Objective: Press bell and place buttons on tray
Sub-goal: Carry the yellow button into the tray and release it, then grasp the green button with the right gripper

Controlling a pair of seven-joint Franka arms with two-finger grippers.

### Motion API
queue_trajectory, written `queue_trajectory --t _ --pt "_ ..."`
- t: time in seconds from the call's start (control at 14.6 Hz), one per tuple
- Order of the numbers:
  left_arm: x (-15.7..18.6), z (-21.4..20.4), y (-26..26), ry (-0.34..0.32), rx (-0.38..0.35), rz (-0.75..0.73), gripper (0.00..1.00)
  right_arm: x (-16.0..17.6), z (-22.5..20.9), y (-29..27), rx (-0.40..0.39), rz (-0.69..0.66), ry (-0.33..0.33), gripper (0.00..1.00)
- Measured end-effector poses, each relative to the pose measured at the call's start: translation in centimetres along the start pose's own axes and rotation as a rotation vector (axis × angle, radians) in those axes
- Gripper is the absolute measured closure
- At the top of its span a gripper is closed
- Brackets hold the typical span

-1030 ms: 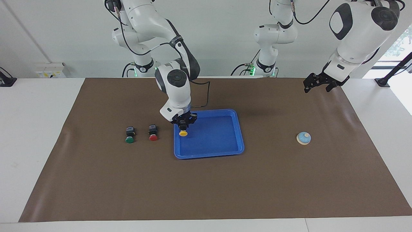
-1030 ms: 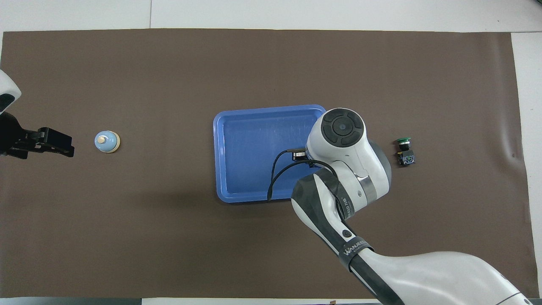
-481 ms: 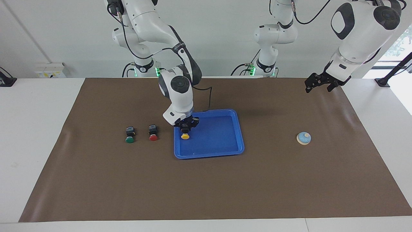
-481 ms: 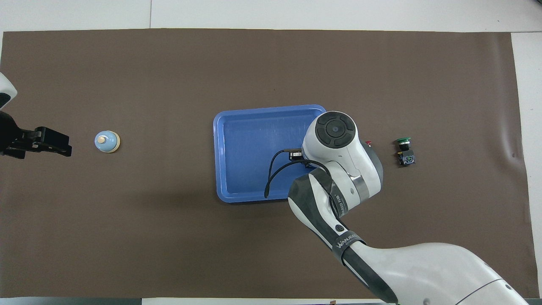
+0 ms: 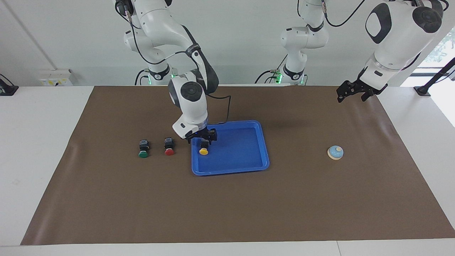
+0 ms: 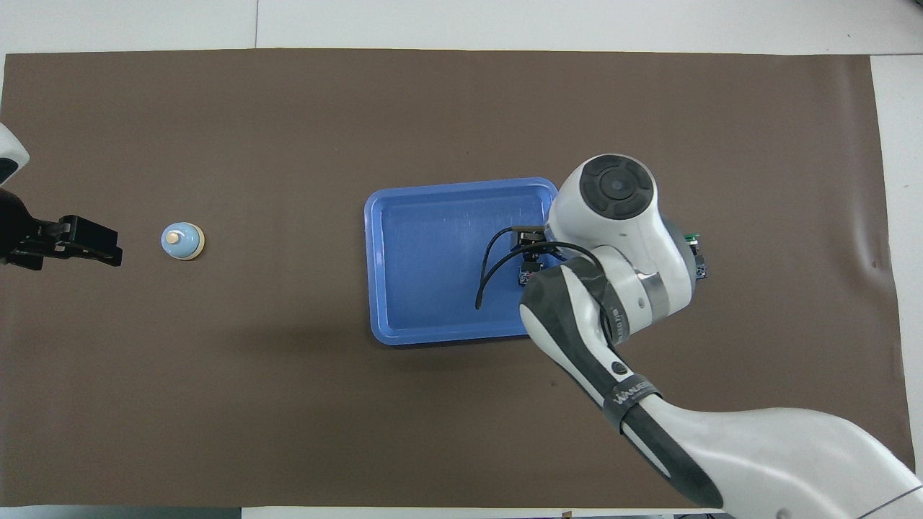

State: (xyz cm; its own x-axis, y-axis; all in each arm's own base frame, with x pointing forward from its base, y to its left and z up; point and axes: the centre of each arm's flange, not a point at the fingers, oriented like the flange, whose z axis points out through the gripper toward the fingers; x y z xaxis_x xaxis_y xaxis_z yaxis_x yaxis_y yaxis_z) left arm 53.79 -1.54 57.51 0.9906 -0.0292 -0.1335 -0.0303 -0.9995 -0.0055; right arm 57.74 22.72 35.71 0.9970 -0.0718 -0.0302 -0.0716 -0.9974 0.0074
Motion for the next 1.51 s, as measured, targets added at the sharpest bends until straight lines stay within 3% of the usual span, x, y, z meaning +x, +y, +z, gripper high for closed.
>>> queue_trajectory --t 0.27,0.55,0.82,1.37,1.51 --pt "0.0 0.0 0.0 0.000 0.000 0.000 0.00 2.7 -5.4 11.0 0.005 -0.054 0.018 0.00" --pt "0.0 0.0 0.0 0.000 0.000 0.000 0.00 2.5 -2.8 18.2 0.002 -0.141 -0.028 0.00" --pt "0.0 0.0 0.0 0.000 0.000 0.000 0.00 0.1 2.2 20.2 0.002 -0.128 -0.057 0.00" --pt "0.0 0.0 0.0 0.000 0.000 0.000 0.00 -2.3 5.0 23.0 0.005 -0.081 -0.026 0.00" --pt "0.0 0.0 0.0 0.000 0.000 0.000 0.00 -2.3 5.4 23.0 0.005 -0.081 -0.015 0.04"
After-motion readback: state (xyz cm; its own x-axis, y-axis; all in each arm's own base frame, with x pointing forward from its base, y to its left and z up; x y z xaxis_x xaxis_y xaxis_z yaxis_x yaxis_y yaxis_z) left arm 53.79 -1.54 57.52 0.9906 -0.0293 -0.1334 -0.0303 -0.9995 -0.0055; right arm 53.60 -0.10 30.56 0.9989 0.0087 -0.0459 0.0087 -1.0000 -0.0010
